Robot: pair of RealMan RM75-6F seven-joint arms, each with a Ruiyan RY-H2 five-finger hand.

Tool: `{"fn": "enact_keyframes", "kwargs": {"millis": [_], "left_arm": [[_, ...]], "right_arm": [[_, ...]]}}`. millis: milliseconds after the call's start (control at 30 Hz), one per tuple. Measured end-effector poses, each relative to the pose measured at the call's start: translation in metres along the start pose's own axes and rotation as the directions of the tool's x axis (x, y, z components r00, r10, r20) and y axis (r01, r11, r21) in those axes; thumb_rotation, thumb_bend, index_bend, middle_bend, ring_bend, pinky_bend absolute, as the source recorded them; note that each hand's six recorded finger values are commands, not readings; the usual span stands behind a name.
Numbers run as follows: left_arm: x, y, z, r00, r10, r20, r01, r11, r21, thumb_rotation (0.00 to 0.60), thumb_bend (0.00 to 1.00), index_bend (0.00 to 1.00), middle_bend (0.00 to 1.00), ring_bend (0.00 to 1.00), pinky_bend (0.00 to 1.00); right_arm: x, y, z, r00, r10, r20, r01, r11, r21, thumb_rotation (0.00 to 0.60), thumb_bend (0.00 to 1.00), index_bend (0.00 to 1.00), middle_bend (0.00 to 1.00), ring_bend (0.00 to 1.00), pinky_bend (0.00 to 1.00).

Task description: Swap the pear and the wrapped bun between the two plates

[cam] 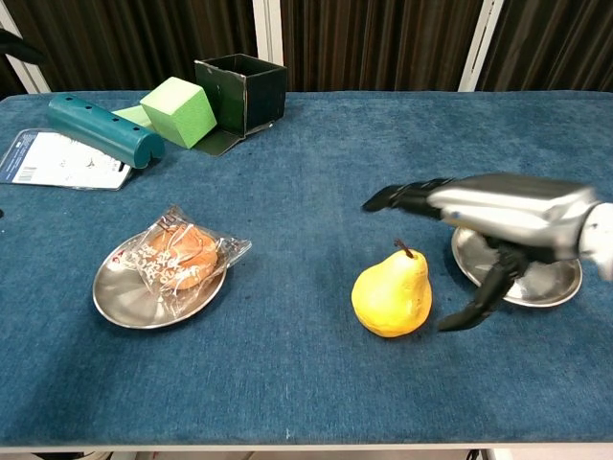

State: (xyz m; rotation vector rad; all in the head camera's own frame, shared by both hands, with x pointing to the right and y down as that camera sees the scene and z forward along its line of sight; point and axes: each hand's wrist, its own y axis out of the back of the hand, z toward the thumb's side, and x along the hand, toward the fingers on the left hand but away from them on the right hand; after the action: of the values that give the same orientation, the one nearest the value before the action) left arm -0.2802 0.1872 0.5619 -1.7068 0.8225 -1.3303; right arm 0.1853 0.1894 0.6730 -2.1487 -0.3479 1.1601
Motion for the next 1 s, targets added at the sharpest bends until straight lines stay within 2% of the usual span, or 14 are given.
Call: {"fn": "enact_keyframes", "kwargs": {"millis": [67,133,200,300,433,600,733,867,1000], "left_arm": [[-0.001,0.000,-0.004,1.000,-0.001,-0.005,0.001,1.000,0.000,0.600,0.00,0.11,0.06,0.04,0.32],[-0.001,0.000,-0.005,1.000,-0.001,-0.007,0.001,1.000,-0.004,0.600,0.00,0.11,0.06,0.04,0.32],[-0.001,0.000,-0.006,1.000,-0.003,-0.008,0.003,1.000,-0.006,0.600,0.00,0.11,0.06,0.04,0.32],[0.000,-0.001,-0.007,1.000,-0.007,-0.009,0.007,1.000,-0.010,0.600,0.00,0.11,0.06,0.04,0.32],[0.000,-0.003,-0.007,1.000,-0.007,-0.010,0.007,1.000,-0.007,0.600,0.00,0.11,0.06,0.04,0.32],[-0.001,0.000,-0.008,1.000,0.002,-0.012,-0.003,1.000,-0.007,0.600,0.00,0.11,0.06,0.04,0.32],[-0.003,0.004,-0.011,1.000,0.015,-0.016,-0.016,1.000,-0.007,0.600,0.00,0.11,0.06,0.04,0.32],[-0.006,0.008,-0.017,0.999,0.026,-0.025,-0.026,1.000,-0.013,0.600,0.00,0.11,0.06,0.04,0.32],[-0.012,0.012,-0.025,0.999,0.035,-0.034,-0.036,0.999,-0.021,0.600,0.00,0.11,0.06,0.04,0.32]], "right_arm": [[-0.009,-0.005,0.009,1.000,0.014,-0.010,-0.014,1.000,0.014,0.533,0.24,0.01,0.05,0.01,0.04],[-0.014,-0.008,0.012,1.000,0.022,-0.008,-0.022,0.999,0.029,0.534,0.24,0.13,0.16,0.10,0.15],[-0.016,-0.009,0.011,1.000,0.024,0.002,-0.024,0.999,0.041,0.569,0.25,0.32,0.29,0.26,0.30],[-0.017,-0.011,0.007,0.999,0.024,0.023,-0.025,0.998,0.056,0.600,0.29,0.50,0.43,0.42,0.42],[-0.019,-0.011,0.005,0.999,0.010,0.044,-0.013,0.997,0.072,0.600,0.32,0.63,0.53,0.52,0.51],[-0.020,-0.006,0.007,0.998,-0.024,0.054,0.020,0.997,0.073,0.600,0.36,0.68,0.57,0.55,0.53],[-0.018,0.010,0.005,0.994,-0.091,0.066,0.087,0.994,0.074,0.600,0.36,0.69,0.58,0.55,0.53],[-0.012,0.034,-0.012,0.977,-0.178,0.116,0.167,0.981,0.097,0.600,0.36,0.68,0.58,0.55,0.53],[-0.002,0.046,-0.044,0.958,-0.206,0.201,0.179,0.973,0.144,0.600,0.36,0.62,0.58,0.54,0.53]]}}
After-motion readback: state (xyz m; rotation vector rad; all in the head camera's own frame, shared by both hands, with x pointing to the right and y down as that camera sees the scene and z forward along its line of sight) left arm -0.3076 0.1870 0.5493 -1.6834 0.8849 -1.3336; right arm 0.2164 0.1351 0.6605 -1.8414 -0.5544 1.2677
